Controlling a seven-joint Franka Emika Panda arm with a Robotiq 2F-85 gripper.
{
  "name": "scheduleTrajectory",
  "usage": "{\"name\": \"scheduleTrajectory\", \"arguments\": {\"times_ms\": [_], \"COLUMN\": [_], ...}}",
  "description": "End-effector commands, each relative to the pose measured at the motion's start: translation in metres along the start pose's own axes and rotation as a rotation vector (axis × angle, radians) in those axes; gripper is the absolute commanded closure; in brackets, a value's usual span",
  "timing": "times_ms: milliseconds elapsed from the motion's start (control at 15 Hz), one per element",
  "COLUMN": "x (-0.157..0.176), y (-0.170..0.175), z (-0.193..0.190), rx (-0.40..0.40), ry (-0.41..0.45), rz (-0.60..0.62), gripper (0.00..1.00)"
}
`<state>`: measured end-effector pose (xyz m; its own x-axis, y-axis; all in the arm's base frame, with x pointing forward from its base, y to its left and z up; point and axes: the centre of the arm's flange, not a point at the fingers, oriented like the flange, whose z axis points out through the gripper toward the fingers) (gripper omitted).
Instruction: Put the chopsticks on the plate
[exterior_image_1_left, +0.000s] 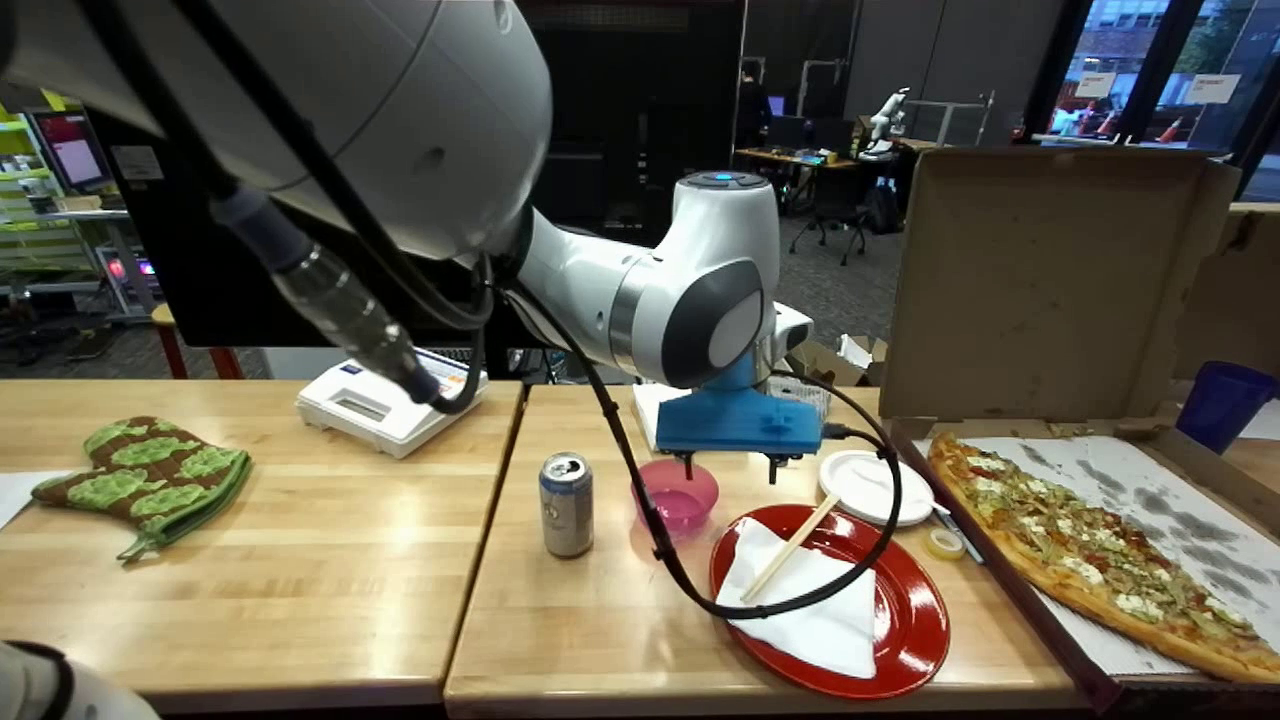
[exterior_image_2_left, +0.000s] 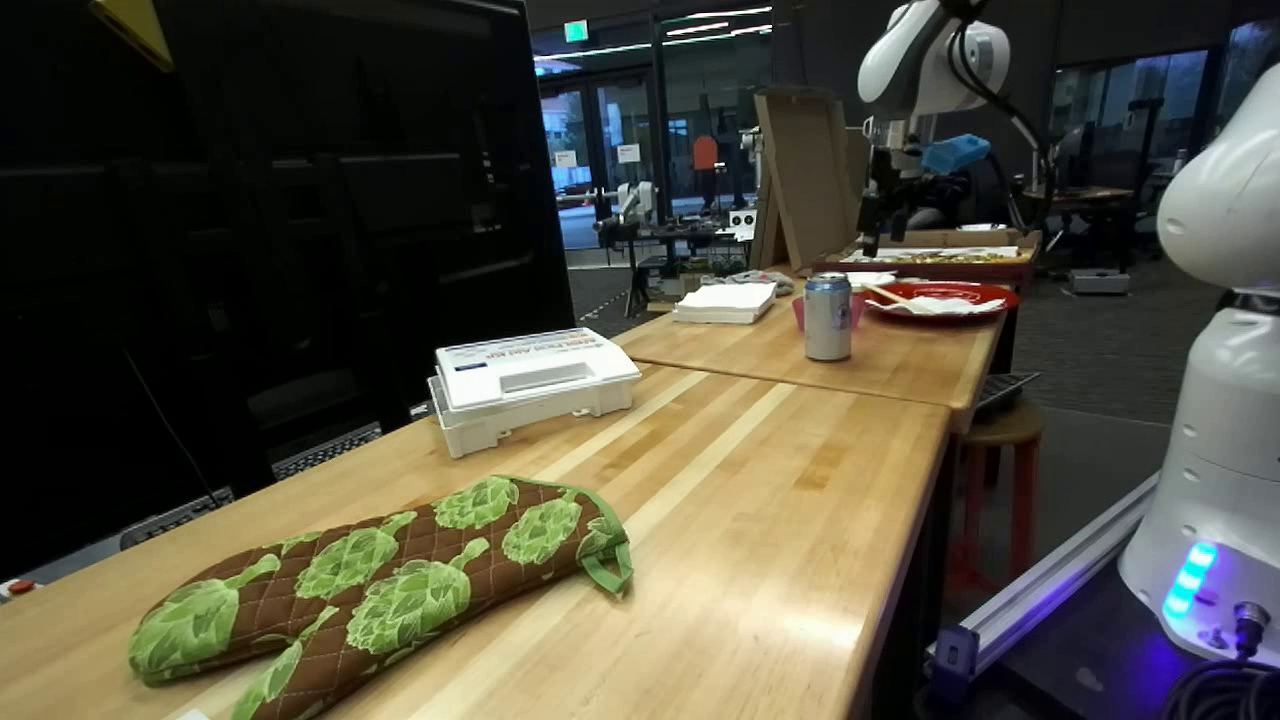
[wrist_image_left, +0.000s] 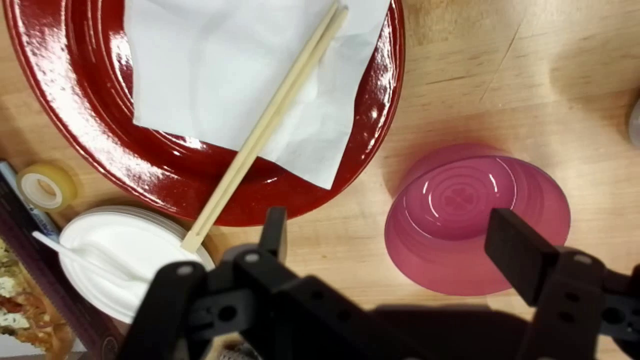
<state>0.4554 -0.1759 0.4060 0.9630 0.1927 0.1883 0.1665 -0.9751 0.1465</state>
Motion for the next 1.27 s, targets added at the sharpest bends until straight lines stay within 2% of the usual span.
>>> {"name": "scheduleTrajectory", "arguments": {"times_ms": [0,333,400,1200], "x": [-0.019,-0.032,-0.017,-0.024], "y": [-0.025,-0.044,-0.030,-0.037], "z": [-0.009,-0.013,-0.002,-0.007], "rx": [-0.037,-0.025,-0.022,-0.023], "ry": [0.031,0.091,0.049,0.069], "rz": [-0.060,-0.056,-0.061,-0.063], "gripper": [0.00,0.00,0.00,0.00]}}
